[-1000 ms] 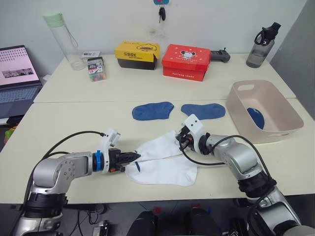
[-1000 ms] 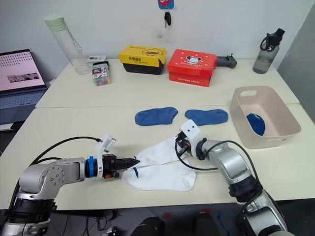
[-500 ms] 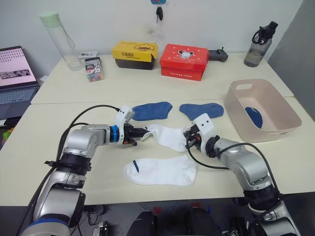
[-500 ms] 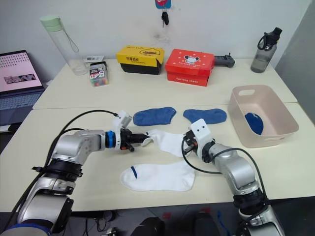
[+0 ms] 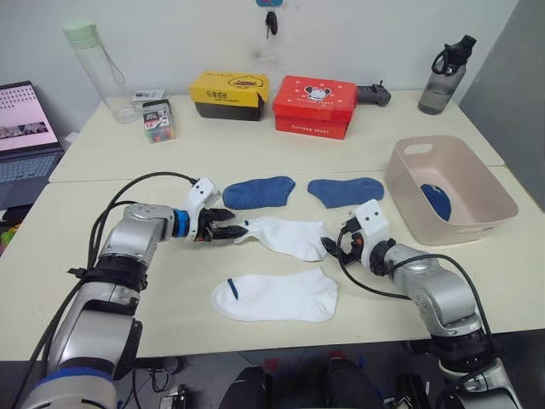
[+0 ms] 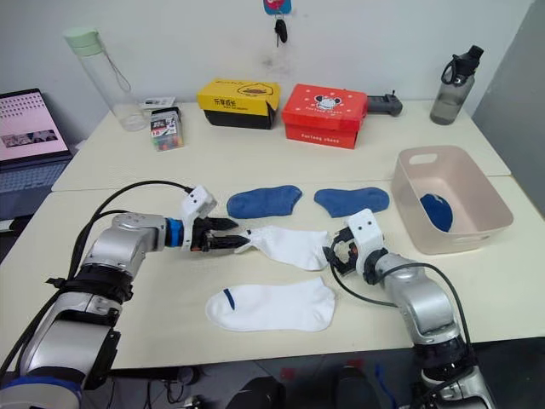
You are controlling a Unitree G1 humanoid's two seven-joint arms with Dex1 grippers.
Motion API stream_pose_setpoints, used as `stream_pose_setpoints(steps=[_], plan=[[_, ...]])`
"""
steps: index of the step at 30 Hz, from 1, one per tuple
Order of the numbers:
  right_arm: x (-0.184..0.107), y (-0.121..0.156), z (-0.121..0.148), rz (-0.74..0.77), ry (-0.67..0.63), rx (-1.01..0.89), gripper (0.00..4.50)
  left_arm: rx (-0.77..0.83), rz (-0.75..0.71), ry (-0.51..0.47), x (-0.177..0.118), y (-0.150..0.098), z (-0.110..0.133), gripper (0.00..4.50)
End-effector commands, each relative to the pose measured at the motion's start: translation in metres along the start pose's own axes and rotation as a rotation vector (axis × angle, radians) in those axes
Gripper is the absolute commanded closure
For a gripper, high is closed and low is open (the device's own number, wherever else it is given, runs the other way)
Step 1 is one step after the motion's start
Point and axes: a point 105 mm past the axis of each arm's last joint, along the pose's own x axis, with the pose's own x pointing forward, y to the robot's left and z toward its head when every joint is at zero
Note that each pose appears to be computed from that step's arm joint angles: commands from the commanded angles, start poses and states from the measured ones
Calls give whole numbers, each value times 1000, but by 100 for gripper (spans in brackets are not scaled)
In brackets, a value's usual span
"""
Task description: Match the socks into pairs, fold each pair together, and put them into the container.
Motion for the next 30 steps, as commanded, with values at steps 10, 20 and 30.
stream_pose_setpoints(steps=[10, 20, 30], plan=[[12, 3, -2, -30, 8, -9, 0, -153, 87, -24, 5, -12, -14, 6], [14, 16, -2, 28, 5, -47, 299, -123, 7, -40, 22, -35, -21, 209], [2, 21, 18, 82, -71, 0, 450, -175, 5, -241, 4, -32, 21, 445]])
